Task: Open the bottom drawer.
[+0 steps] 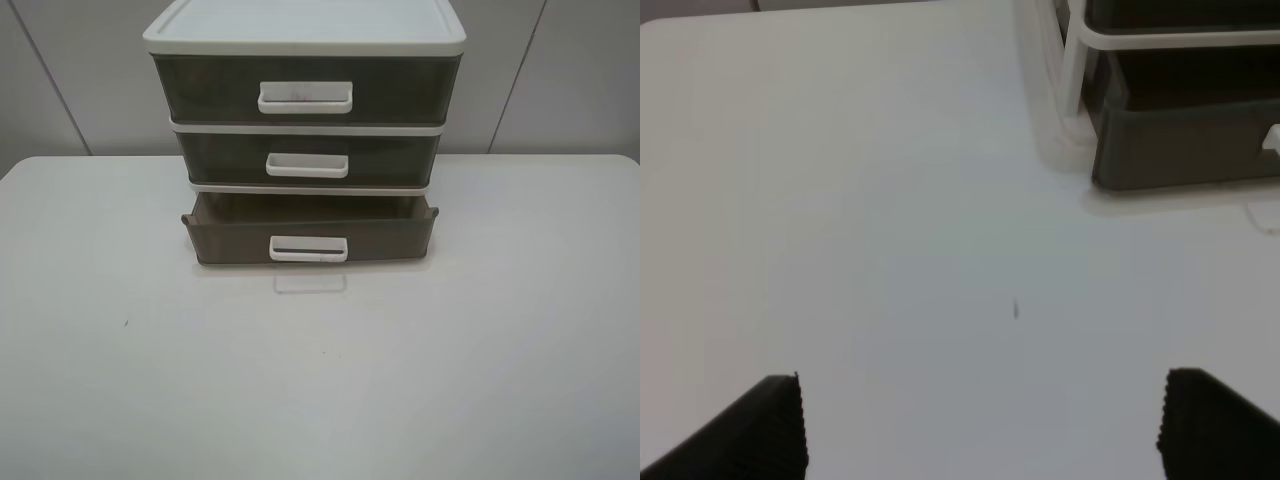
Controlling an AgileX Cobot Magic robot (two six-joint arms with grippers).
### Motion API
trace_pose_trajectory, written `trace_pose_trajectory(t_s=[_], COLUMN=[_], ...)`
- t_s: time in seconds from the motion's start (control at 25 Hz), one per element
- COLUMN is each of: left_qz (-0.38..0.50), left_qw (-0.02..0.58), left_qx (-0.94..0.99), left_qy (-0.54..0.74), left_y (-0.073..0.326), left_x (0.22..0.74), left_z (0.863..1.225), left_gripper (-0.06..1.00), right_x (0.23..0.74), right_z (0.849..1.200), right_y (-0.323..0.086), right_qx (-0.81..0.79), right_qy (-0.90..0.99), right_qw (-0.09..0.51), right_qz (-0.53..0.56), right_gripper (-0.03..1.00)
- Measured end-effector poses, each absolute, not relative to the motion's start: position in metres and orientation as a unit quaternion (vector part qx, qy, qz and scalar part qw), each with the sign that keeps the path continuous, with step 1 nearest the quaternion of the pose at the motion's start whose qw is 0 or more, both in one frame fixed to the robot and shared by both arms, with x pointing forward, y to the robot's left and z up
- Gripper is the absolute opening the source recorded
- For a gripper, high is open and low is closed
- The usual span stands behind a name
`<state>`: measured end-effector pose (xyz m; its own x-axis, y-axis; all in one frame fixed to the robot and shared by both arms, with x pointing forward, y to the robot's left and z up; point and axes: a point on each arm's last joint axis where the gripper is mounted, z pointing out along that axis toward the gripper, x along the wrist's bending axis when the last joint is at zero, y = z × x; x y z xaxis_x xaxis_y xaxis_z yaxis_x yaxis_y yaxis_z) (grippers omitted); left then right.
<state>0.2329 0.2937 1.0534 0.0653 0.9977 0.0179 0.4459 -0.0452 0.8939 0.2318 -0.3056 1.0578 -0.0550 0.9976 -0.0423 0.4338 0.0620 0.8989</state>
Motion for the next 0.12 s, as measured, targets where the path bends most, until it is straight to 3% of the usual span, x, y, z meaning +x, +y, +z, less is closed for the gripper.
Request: trace_pose_trajectory(t_s=[0.12], left_qz=[0.365], left_qw=[0.378], left_qx=[0.624], left_qy=[0.578], left_y=[0.2937], left_x=[0.2329], left_z=[1.0534], left_gripper=[0.72], right_x=[0.2318], right_z=[1.0578], right_y=[-0.3056], right_qx=[0.574], right_qy=[0.623], right_qw=[0.378], right_qz=[0.373], right_gripper=[0.79])
